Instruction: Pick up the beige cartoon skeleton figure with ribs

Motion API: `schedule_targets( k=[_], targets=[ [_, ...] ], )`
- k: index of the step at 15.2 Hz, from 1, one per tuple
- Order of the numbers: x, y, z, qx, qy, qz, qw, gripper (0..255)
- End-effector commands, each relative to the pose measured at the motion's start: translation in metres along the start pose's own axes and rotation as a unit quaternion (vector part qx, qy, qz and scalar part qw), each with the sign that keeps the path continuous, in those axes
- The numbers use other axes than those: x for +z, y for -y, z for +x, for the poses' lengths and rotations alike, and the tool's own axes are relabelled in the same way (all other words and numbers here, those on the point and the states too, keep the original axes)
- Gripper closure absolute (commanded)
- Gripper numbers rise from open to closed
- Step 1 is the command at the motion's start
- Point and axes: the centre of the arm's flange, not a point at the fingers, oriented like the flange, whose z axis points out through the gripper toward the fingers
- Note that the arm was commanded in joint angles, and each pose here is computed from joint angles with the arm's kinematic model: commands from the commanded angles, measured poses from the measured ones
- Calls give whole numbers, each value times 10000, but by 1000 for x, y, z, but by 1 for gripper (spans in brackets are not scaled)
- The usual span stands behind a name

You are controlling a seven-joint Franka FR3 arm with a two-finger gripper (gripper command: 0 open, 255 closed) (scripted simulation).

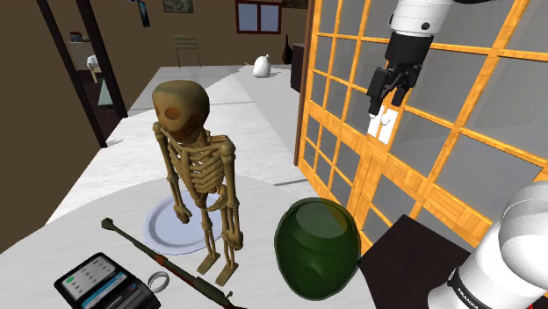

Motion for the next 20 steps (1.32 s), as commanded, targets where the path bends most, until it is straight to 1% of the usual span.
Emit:
schedule_targets(
  k=[1,20],
  targets=[
    [0,0,0,0,0,0,10000,0],
    [-25,242,25,91,268,226,9993,0]
  ],
)
